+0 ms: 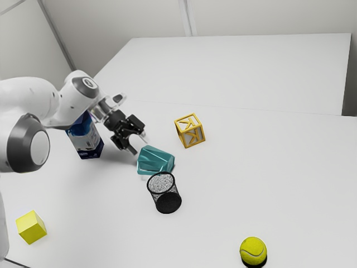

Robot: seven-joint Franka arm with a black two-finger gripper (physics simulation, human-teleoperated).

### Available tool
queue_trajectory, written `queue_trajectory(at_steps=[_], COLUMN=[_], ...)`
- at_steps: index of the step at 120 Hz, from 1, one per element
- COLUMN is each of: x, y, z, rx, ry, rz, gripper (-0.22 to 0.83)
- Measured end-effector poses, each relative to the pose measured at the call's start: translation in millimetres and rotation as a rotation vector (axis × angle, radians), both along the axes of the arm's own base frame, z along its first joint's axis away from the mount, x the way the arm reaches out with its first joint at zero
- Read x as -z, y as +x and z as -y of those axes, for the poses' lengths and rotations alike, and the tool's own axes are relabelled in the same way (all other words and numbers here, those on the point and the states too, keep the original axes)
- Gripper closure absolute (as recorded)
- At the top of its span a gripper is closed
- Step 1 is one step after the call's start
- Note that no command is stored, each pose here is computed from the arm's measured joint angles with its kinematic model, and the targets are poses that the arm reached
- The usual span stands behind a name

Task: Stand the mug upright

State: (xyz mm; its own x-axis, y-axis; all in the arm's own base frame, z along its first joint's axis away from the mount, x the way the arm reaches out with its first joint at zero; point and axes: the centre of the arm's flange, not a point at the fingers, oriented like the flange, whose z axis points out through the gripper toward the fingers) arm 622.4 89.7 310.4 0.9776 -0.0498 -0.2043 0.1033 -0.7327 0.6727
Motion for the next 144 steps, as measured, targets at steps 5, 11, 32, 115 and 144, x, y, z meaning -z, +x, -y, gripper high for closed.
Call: queue_trajectory(at_steps=[5,11,32,115,144], x=[5,8,11,0,-33], y=[-2,-3,-2,6,9], z=[3,5,15,39,47], rx=[0.000,0.002,0.012,0.014,0.031], ry=[-0.016,-0.030,-0.066,-0.115,-0.095], rz=[-0.003,0.000,0.019,0.057,0.102], gripper=[0.00,0.00,0.03,0.75,0.77])
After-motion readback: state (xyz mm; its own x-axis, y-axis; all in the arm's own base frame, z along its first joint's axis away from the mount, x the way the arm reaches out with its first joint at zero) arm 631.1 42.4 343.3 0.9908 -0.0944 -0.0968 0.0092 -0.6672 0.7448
